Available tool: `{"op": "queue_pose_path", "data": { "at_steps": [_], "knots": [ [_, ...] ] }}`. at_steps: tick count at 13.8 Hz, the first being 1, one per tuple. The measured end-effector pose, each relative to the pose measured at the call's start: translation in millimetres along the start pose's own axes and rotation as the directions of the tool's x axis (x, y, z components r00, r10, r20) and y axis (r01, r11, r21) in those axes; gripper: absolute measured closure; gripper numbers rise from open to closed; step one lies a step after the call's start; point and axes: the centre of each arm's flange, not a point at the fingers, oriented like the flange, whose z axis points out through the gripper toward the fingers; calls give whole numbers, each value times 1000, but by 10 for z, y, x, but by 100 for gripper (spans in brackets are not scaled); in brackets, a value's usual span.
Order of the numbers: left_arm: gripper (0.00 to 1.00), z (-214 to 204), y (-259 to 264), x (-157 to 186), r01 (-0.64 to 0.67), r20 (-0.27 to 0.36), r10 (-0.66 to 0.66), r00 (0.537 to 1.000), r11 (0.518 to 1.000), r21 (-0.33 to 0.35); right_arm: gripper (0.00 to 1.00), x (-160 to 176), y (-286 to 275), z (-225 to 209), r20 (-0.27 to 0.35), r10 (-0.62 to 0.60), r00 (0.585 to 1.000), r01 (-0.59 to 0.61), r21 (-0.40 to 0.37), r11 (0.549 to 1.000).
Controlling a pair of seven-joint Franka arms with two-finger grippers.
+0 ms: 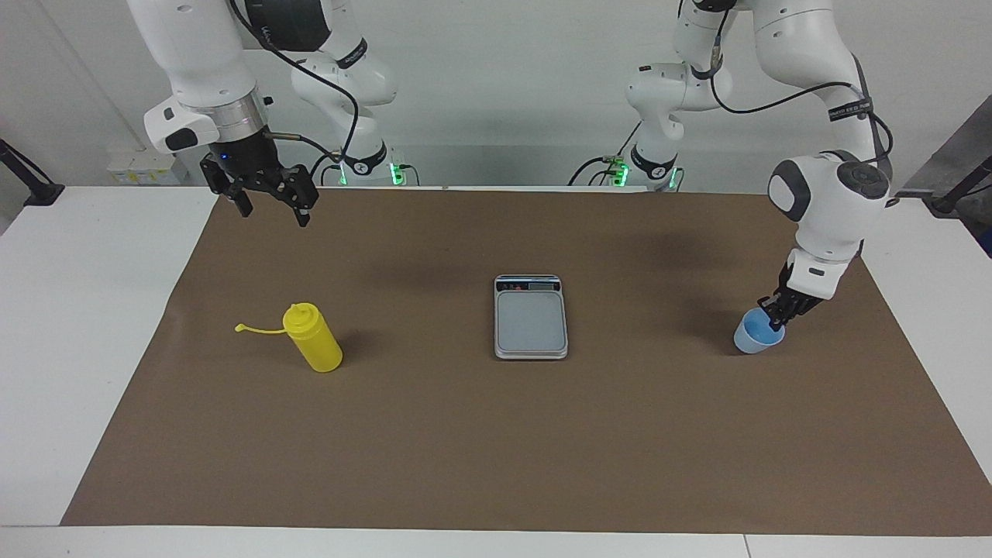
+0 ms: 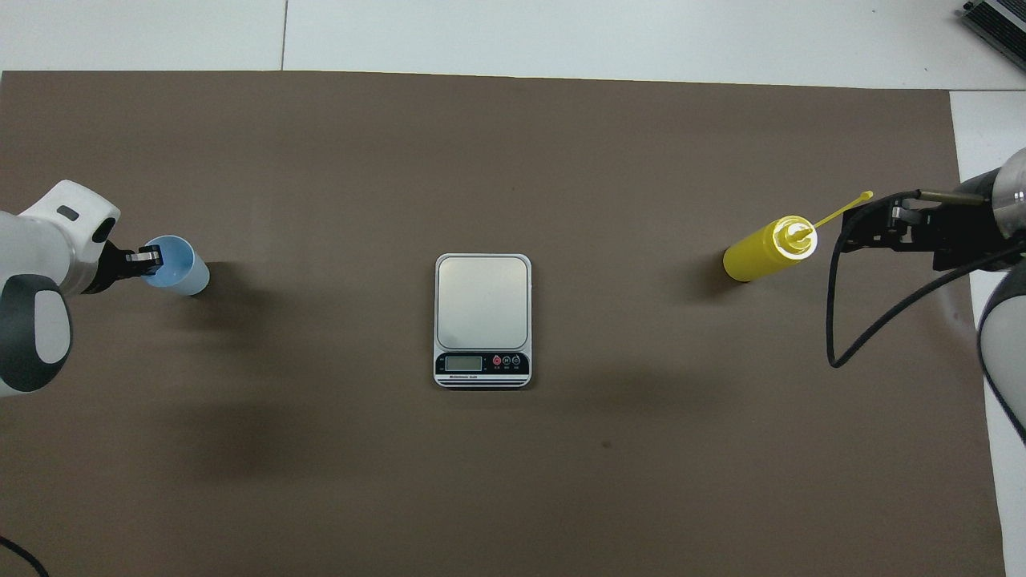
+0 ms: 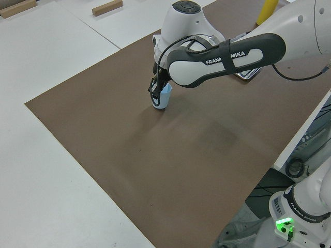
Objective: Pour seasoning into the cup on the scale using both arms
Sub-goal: 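Lift the blue cup with the left gripper and carry it over the scale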
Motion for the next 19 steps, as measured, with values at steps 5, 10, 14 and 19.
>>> {"op": "queue_pose_path", "data": {
  "at_steps": [5,10,14,19],
  "knots": [
    [96,-407,716,152,87,45,-86,995,996,-13,0,0,0,0,0,0,1000,0,0,1000],
    [96,-690,1929,-161,351,59,-348,936,935,-60,0,0,0,0,0,0,1000,0,0,1000],
    [96,-730,2453,-459,403,88,-397,913,914,-55,0,0,0,0,0,0,1000,0,0,1000],
    [96,-795,2861,-742,446,83,-442,893,894,-41,0,0,0,0,0,0,1000,0,0,1000]
  ]
}}
